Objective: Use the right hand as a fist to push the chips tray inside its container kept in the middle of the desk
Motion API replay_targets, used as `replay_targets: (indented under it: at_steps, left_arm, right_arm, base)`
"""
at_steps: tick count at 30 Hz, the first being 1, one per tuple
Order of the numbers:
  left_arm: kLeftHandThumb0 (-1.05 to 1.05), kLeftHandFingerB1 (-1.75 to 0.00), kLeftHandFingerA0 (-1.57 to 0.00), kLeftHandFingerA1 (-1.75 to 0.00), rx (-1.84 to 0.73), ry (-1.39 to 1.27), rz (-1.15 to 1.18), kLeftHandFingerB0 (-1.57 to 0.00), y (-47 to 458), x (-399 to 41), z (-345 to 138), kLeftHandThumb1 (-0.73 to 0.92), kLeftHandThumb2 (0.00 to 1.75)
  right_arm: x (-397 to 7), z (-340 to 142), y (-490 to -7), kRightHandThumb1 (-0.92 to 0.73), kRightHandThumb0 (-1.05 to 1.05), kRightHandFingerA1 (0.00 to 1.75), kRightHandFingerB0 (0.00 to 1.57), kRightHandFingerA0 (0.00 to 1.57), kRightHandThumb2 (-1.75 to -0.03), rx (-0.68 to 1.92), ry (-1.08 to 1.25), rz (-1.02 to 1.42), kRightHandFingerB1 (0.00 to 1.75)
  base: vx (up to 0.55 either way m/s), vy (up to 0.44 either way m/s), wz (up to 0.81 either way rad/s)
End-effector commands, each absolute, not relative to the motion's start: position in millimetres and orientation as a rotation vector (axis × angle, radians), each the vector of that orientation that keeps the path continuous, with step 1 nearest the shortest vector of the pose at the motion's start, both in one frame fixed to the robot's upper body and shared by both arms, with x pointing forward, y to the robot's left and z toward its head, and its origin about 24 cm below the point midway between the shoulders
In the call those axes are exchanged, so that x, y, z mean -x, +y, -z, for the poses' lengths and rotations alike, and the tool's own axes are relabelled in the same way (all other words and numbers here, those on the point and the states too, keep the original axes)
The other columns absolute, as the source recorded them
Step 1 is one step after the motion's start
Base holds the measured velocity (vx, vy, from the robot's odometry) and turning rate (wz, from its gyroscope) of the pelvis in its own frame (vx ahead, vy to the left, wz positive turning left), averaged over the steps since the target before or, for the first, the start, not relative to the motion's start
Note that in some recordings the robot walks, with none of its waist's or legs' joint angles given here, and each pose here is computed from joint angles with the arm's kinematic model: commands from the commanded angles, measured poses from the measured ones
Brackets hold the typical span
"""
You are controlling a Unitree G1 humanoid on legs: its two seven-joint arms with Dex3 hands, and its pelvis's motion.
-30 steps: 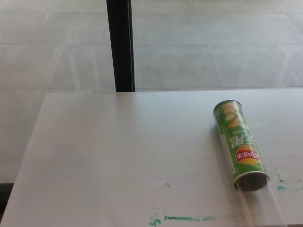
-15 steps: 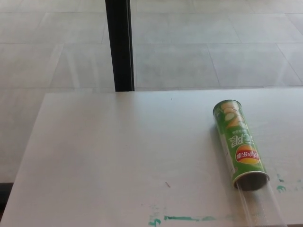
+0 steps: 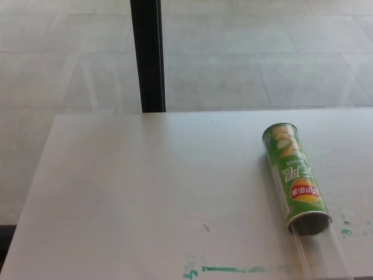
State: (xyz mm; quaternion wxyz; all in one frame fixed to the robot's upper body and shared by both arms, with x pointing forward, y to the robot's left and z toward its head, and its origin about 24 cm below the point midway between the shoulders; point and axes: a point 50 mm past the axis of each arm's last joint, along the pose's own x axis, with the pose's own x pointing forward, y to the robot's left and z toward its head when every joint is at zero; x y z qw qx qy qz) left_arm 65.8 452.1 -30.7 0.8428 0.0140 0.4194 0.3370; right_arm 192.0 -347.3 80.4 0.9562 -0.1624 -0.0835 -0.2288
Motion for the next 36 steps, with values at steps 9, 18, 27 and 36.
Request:
replay_targets:
  at_steps: [9,18,27,36]
  left_arm:
    - [-0.31,-0.83,-0.39,-1.02,-0.046,0.895,-0.712,-0.20,458,-62,24,0.25,1.71]
    - [-0.17,-0.75,-0.47,-0.85,-0.033,0.890,-0.718,-0.31,459,-58,23,0.58,1.33]
    - [-0.31,-0.87,-0.40,-1.04,-0.037,0.891,-0.721,-0.24,459,-57,23,0.22,1.73]
    - [-0.32,-0.88,-0.40,-1.04,-0.044,0.898,-0.724,-0.25,460,-58,23,0.20,1.73]
  right_arm:
    - [-154,-122,-255,-0.67,-0.61,0.74,0.41,0.72,-1.03,0.381,-0.299,-0.067,0.56]
    - [-137,-135,-243,-0.84,-0.56,0.60,0.49,0.76,-0.65,0.541,-0.325,-0.212,0.40]
    - [-125,-148,-229,-0.83,-0.63,0.63,0.65,0.77,-0.65,0.638,-0.296,-0.414,0.46]
    - [-123,-137,-227,-0.83,-0.60,0.69,0.66,0.78,-0.64,0.697,-0.227,-0.516,0.47]
  base:
    - [0.00,0.000,0.00]
    - [0.00,0.000,0.00]
    - [0.00,0.000,0.00]
    - [0.00,0.000,0.00]
